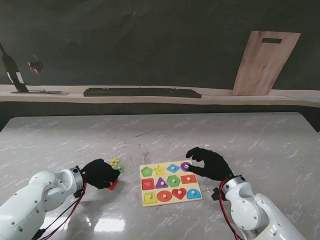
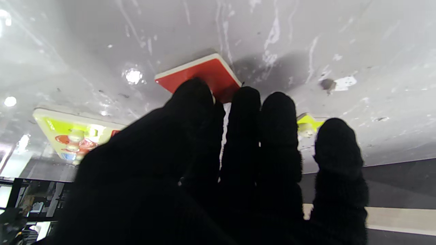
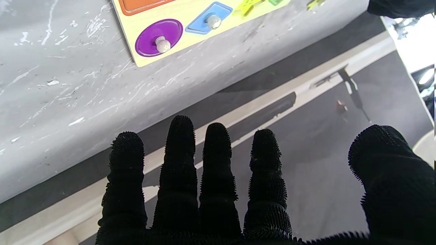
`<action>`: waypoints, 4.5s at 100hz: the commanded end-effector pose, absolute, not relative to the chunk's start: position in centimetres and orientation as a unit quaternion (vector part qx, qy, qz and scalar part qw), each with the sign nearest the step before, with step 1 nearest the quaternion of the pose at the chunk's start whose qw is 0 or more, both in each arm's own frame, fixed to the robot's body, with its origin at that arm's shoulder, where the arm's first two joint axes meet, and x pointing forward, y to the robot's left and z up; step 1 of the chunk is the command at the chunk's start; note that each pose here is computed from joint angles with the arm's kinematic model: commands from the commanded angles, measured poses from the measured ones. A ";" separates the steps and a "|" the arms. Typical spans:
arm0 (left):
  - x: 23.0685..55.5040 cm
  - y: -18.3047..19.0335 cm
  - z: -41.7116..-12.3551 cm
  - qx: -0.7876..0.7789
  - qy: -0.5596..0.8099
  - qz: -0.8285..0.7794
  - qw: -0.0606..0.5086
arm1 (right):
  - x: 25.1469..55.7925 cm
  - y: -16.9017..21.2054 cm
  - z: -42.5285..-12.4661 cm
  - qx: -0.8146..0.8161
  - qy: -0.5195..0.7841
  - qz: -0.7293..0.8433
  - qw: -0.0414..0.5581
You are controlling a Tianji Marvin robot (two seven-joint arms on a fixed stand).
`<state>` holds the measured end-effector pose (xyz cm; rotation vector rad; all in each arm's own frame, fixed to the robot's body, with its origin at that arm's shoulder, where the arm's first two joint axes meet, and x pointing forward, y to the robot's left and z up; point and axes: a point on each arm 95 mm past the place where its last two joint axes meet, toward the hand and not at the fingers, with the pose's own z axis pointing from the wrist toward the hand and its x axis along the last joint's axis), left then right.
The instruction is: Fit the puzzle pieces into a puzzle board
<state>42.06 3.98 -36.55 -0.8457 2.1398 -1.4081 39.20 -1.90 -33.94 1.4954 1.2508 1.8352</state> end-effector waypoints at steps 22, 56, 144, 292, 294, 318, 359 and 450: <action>42.2 2.8 -35.2 -0.301 0.763 -0.524 0.228 | 39.2 -1.4 -33.9 0.545 0.451 0.674 0.212; 43.5 0.0 -33.9 -0.318 0.752 -0.531 0.227 | 39.7 -1.3 -33.7 0.543 0.439 0.688 0.195; 45.5 -9.3 -34.7 -0.398 0.741 -0.501 0.204 | 38.6 -3.2 -33.0 0.522 0.413 0.717 0.206; 43.1 -11.7 -37.1 -0.434 0.754 -0.462 0.173 | 39.1 -3.4 -33.1 0.533 0.405 0.711 0.213; 43.1 -11.7 -37.2 -0.435 0.754 -0.462 0.173 | 39.1 -3.4 -33.1 0.534 0.405 0.711 0.213; 43.1 -11.6 -37.2 -0.443 0.750 -0.459 0.173 | 39.2 -3.4 -33.1 0.536 0.406 0.709 0.212; 43.1 -11.0 -37.0 -0.453 0.737 -0.464 0.188 | 39.3 -3.3 -33.3 0.539 0.408 0.706 0.209; 45.6 -5.3 -33.9 -0.461 0.670 -0.526 0.249 | 40.7 -1.9 -34.5 0.598 0.387 0.687 0.141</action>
